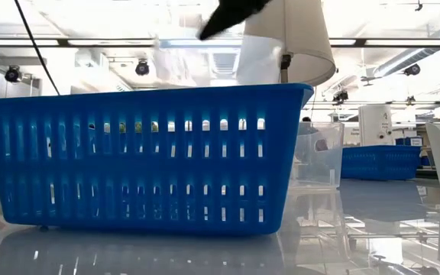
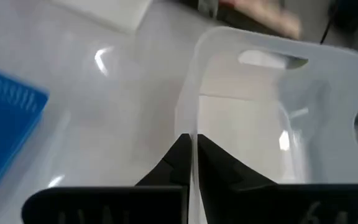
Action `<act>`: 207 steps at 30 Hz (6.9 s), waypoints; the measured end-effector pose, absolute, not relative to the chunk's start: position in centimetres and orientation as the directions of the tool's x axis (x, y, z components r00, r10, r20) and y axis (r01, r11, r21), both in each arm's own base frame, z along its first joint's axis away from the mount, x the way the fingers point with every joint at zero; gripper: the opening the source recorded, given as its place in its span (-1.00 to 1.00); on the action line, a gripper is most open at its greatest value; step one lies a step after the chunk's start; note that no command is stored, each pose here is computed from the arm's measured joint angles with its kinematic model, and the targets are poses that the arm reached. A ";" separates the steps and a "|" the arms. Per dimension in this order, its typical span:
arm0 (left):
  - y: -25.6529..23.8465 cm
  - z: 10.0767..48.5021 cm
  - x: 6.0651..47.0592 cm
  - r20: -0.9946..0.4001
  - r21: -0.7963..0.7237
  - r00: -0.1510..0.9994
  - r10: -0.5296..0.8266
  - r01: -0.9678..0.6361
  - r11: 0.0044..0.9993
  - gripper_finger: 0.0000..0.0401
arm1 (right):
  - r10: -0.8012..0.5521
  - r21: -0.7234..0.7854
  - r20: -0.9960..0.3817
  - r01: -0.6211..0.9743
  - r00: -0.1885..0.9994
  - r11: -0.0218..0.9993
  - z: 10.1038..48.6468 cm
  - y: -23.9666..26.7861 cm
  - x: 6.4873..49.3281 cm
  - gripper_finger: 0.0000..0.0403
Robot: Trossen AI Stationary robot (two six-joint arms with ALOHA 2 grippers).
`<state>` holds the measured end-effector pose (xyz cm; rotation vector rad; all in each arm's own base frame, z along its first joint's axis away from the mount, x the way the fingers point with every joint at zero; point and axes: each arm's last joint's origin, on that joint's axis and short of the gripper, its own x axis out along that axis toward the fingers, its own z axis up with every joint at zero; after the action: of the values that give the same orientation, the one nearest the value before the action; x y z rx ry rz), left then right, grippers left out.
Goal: Stack baskets by color
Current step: Stack the bottom left transparent bin on top of the center transparent bin, then stack the bottom left white bin on top of the top white bin
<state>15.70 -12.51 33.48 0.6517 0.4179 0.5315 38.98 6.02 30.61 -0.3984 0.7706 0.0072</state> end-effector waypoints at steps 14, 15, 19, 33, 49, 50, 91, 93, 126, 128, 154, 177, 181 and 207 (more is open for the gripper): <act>-12.5 32.1 15.8 -0.123 0.656 0.772 0.624 -0.409 0.635 -0.25 | -0.130 -0.198 -0.838 -0.074 0.529 0.977 29.2 8.1 36.3 -0.96; -12.5 32.2 15.8 -0.118 0.656 0.770 0.627 -0.414 0.631 -0.25 | -0.129 -0.197 -0.840 -0.075 0.528 0.978 29.1 8.2 36.3 -0.96; -12.5 32.2 15.8 -0.099 0.656 0.764 0.637 -0.431 0.619 -0.25 | -0.127 -0.190 -0.842 -0.069 0.525 0.979 28.9 8.4 36.3 -0.96; -12.6 32.1 15.9 -0.098 0.649 0.765 0.636 -0.435 0.624 -0.25 | -0.124 -0.181 -0.841 -0.059 0.527 0.982 27.7 8.4 36.4 -0.96; -12.7 31.7 16.0 -0.098 0.642 0.766 0.636 -0.440 0.629 -0.25 | -0.099 -0.157 -0.837 -0.062 0.538 0.986 27.5 8.4 36.6 -0.61; -12.7 31.7 16.0 -0.098 0.641 0.766 0.635 -0.440 0.629 -0.25 | -0.101 -0.161 -0.841 -0.068 0.531 0.985 27.5 8.4 36.5 -0.57; -14.0 29.6 17.2 -0.172 0.503 0.814 0.555 -0.412 0.760 -0.25 | -0.091 -0.136 -0.805 -0.034 0.587 0.990 26.3 9.6 31.9 -0.26; -14.2 29.1 17.3 -0.181 0.481 0.821 0.541 -0.406 0.777 -0.25 | -0.087 -0.131 -0.776 -0.025 0.625 0.991 26.1 9.8 31.1 -0.27; -5.9 24.1 23.4 -0.591 0.260 0.741 0.320 -0.201 0.945 -0.15 | 0.015 -0.080 -0.558 -0.072 0.830 0.994 23.6 9.0 25.6 -0.26; -5.4 23.0 23.6 -0.630 0.295 0.715 0.302 -0.139 0.945 -0.12 | 0.015 -0.081 -0.559 -0.072 0.829 0.994 23.6 9.0 25.6 -0.27; -1.8 17.5 25.8 -0.768 0.383 0.521 0.371 -0.091 0.919 -0.22 | 0.015 -0.082 -0.560 -0.073 0.828 0.994 23.6 9.0 25.6 -0.30; -11.0 25.1 22.1 -0.995 0.018 0.028 0.091 -0.883 0.468 -0.25 | -0.001 -0.071 -0.618 -0.054 0.786 0.996 22.5 8.8 25.1 -0.25; -13.3 24.1 21.6 -0.998 0.051 -0.031 0.057 -0.920 0.389 -0.25 | -0.002 -0.051 -0.635 -0.039 0.773 0.998 22.0 8.8 24.8 -0.26; -18.9 19.8 20.0 -0.984 0.128 -0.099 0.146 -0.972 0.198 -0.66 | 0.071 -0.011 -0.593 -0.096 0.802 0.995 22.7 9.8 22.7 -0.29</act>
<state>19.99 -18.93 19.80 -0.9003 1.2817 1.1960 22.68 9.80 22.73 -0.0412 0.6333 0.0896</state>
